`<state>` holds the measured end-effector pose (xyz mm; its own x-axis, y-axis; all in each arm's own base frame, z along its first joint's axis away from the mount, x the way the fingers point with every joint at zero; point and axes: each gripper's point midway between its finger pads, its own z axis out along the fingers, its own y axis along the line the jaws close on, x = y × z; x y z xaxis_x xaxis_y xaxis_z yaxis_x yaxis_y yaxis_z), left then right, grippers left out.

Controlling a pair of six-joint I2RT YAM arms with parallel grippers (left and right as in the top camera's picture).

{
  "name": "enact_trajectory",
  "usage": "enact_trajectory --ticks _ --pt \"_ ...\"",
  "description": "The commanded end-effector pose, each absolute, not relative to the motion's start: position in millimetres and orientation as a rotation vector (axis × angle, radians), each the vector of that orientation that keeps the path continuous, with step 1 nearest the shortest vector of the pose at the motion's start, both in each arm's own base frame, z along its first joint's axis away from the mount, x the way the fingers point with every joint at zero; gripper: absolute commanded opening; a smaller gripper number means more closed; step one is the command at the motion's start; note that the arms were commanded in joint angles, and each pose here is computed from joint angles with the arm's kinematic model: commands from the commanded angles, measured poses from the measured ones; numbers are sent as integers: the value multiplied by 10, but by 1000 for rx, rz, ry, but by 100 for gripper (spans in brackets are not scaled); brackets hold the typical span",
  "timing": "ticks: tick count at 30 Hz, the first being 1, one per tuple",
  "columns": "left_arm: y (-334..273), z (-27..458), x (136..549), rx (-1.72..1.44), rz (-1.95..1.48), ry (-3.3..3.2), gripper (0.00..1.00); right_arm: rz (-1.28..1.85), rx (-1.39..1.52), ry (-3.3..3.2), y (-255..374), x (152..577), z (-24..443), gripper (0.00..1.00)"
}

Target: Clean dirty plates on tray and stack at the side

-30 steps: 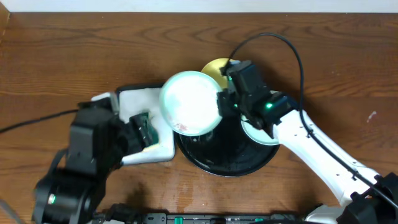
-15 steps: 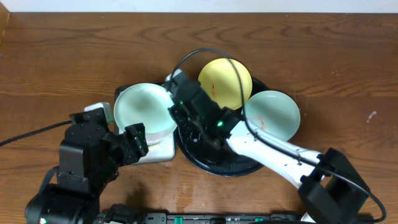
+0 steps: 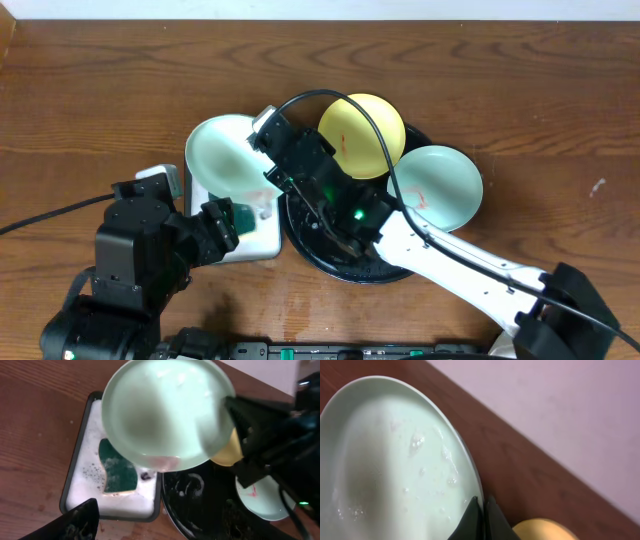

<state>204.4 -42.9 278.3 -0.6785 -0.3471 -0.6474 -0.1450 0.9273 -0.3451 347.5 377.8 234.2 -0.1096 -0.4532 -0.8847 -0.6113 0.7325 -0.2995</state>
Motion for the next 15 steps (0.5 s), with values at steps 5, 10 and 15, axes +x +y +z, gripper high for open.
enact_trajectory --ticks 5,10,15 --pt "-433 2827 2041 -341 -351 2308 79 -48 -957 1543 3792 3361 2789 1" --pt "-432 2827 2041 -342 -351 2308 80 -124 -939 1502 3824 3276 2894 1" --pt "-432 2827 2041 -342 -351 2308 80 -163 -930 1490 3822 3239 2929 1"
